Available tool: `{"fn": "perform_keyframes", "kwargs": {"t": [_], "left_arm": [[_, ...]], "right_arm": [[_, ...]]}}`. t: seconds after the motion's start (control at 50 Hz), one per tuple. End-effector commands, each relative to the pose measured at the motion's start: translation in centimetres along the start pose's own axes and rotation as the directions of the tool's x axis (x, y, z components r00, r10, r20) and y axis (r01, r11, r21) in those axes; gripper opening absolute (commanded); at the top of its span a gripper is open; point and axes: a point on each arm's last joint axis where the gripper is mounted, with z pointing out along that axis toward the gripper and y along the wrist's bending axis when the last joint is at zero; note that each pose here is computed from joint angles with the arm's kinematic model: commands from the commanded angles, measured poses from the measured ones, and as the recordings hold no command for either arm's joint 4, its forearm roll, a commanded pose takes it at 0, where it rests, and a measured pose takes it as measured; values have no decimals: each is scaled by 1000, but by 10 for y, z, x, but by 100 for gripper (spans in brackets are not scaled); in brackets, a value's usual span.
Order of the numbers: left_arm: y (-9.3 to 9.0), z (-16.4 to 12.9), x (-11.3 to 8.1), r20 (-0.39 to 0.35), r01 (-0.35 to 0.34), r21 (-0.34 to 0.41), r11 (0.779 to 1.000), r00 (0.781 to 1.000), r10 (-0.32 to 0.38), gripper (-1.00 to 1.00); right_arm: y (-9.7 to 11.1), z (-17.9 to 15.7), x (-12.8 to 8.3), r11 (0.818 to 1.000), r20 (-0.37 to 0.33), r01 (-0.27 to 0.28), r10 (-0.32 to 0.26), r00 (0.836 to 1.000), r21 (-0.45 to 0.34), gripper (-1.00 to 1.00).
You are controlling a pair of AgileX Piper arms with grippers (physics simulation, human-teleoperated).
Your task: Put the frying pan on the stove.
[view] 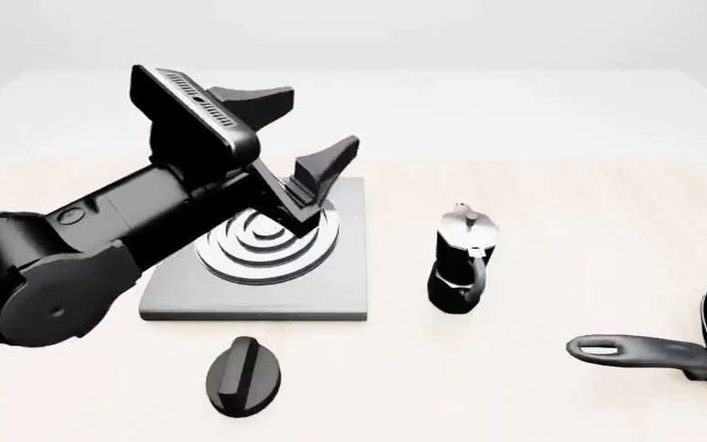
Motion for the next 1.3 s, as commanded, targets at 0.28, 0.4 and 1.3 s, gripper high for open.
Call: {"fn": "perform_keyframes", "kwargs": {"t": [0.28, 0.4, 1.3], "left_arm": [[-53, 45, -35, 13, -47, 191, 980, 999, 45, 100], [-64, 57, -37, 7, -52, 221, 974, 999, 52, 100], [-129, 126, -53, -59, -125, 377, 918, 986, 159, 100]], "right_arm": [[2, 4, 3, 1000, -15, 3, -3, 1000, 20, 100], [3, 4, 3, 1000, -14, -2, 2, 1000, 21, 100], [3, 6, 4, 999, -19, -25, 25, 1000, 25, 100]]}}
